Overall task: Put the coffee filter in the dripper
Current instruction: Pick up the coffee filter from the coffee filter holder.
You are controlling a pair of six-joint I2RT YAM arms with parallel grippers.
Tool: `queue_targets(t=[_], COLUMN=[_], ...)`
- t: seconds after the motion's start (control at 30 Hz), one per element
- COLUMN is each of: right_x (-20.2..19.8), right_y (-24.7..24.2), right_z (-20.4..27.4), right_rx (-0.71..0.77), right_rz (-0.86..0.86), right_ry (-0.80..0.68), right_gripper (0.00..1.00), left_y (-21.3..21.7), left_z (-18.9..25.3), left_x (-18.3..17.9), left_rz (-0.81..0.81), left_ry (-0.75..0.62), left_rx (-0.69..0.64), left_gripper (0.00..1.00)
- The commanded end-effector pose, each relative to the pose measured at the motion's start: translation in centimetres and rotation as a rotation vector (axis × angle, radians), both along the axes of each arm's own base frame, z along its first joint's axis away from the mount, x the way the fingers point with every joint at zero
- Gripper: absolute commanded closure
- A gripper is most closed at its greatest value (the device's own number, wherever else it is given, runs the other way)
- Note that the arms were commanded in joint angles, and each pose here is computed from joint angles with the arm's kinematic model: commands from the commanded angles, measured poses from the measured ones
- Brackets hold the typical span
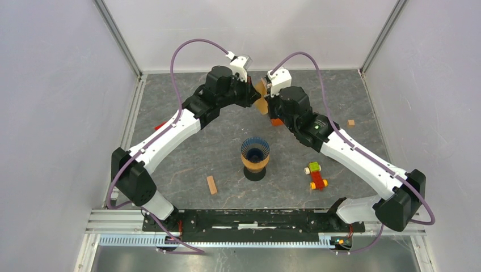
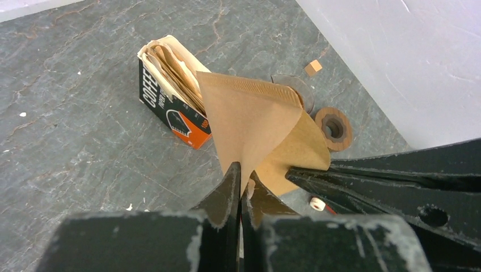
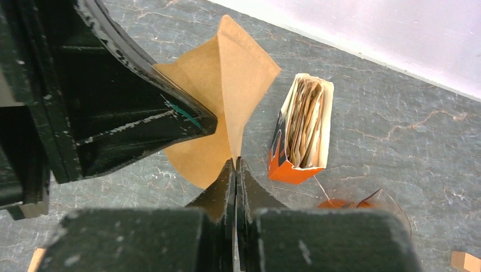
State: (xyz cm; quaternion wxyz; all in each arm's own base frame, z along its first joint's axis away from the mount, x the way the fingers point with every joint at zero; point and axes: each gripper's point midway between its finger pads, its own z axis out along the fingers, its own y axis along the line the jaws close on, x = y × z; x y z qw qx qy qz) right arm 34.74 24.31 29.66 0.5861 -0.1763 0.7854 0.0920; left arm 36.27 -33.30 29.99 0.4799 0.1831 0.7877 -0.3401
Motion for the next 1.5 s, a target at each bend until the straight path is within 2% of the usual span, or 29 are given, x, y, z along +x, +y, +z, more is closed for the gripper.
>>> queue_targets(t=[0.0,0.37,0.83,1.0,1.47], right_x=[0.1,0.1,0.0,0.0,0.1], right_y=[-1.1,-1.9,-1.0,-1.1,-1.6], right_z=[2.2,2.6,1.4,1.0,1.1], right_rx=[0.050,0.062,0.082,0.085,0.097], right_rz=[-0.033,-0.047,-0.022,-0.033,-0.047], right_ry=[-0.059,-0.061,-0.016,-0.004,-0.005], right_gripper=[1.00,1.00,1.00,1.00,1.00], left_y=[0.5,1.7,2.6,3.1,3.8], left_z=[4.2,3.9,3.8,3.8,3.6], left_x=[0.0,0.2,1.4,1.8,2.0], left_rz=[-0.013,0.000,0.112,0.141,0.164], left_ry=[-0.142,-0.230,-0.335,-0.359,-0.384], left_rx=[-0.002,0.109,0.289,0.324,0.360], left_gripper=[0.98,0.97,0.88,0.86,0.88])
